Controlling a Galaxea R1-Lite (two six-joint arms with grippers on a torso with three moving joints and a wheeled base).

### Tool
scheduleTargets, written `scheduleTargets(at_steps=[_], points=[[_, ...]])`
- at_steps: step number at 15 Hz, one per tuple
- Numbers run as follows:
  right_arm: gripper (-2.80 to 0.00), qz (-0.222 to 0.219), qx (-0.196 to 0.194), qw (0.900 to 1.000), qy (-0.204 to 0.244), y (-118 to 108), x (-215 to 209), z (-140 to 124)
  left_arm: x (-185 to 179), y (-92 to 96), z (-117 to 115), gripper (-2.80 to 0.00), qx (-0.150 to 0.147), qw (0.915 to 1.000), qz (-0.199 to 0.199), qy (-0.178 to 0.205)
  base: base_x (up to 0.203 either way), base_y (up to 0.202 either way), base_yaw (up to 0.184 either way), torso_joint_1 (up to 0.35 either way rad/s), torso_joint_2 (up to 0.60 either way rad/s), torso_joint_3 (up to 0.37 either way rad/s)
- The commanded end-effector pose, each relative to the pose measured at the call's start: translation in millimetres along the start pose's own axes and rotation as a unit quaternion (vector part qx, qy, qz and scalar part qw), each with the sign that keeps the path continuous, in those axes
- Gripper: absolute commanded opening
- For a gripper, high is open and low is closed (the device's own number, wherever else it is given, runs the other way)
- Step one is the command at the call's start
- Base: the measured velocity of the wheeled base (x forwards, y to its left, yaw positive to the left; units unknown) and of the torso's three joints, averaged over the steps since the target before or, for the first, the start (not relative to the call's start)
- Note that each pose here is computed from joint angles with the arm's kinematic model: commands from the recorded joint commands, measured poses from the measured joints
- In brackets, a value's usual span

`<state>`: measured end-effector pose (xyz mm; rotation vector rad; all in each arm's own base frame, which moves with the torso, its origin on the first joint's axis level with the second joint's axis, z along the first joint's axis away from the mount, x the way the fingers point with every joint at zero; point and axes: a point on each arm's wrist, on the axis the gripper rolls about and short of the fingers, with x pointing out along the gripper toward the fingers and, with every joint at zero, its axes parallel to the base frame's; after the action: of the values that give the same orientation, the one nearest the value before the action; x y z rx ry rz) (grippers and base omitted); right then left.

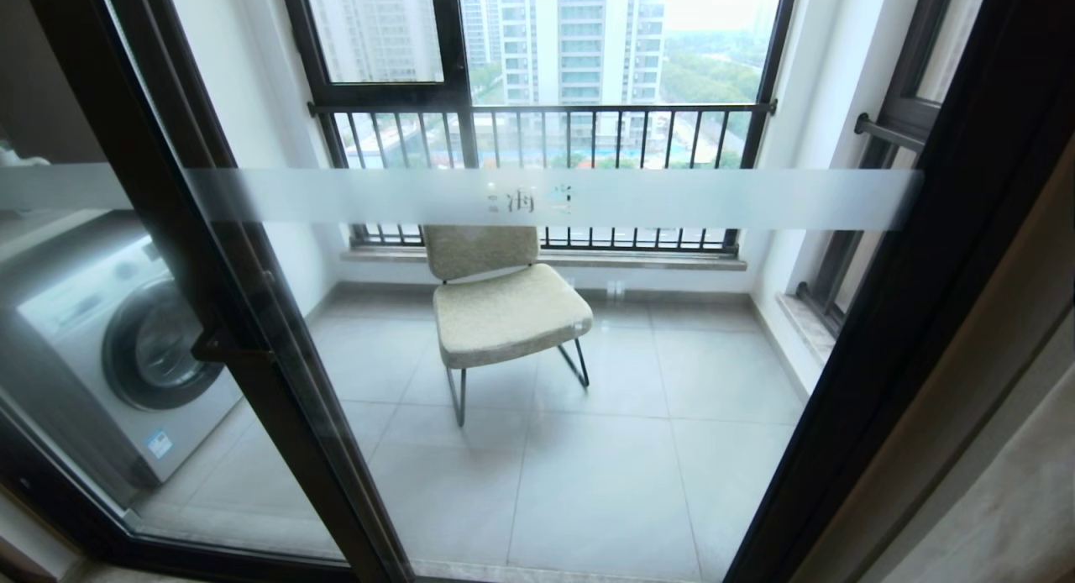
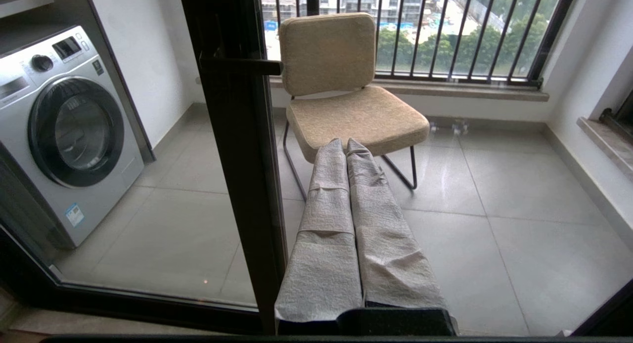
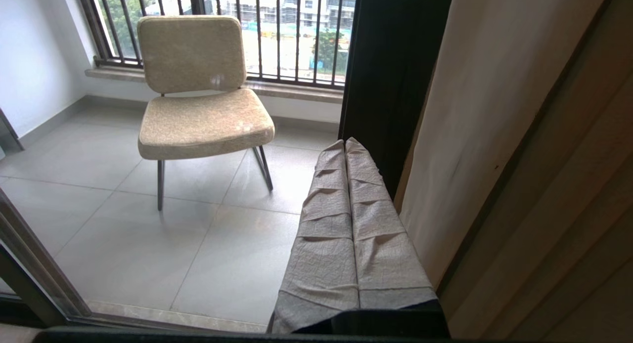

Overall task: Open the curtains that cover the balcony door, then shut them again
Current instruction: Close the inner curtains on both sides

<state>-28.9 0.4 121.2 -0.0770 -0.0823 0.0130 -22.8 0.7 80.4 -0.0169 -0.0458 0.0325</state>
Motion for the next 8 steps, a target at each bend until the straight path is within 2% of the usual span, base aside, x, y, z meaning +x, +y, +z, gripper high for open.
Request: scheduleTargets(at_steps=[1, 4, 6, 8], points=[[-2.8, -0.001, 0.0, 1.0, 0.008, -1, 6, 18, 0, 0.0, 0, -2.8, -0.001, 1.0, 0.0, 0.0, 0.0, 0.0, 0.0, 0.0, 0.0, 0.0], [-2.8, -0.026, -0.002, 1.0, 0.015, -3, 20, 48, 0, 0.0, 0, -2.8, 0.0, 1.0, 0.0, -0.001, 0.0, 0.0, 0.0, 0.0, 0.0, 0.0], [-2.8, -0.084, -0.006, 0.996, 0.005, -6, 31, 78, 0, 0.0, 0, -2.8, 0.0, 1.0, 0.0, -0.001, 0.0, 0.0, 0.0, 0.0, 0.0, 0.0], [-2.8, -0.149, -0.013, 0.989, 0.005, -9, 41, 99, 0, 0.0, 0, -2.8, 0.0, 1.0, 0.0, -0.001, 0.0, 0.0, 0.0, 0.0, 0.0, 0.0]])
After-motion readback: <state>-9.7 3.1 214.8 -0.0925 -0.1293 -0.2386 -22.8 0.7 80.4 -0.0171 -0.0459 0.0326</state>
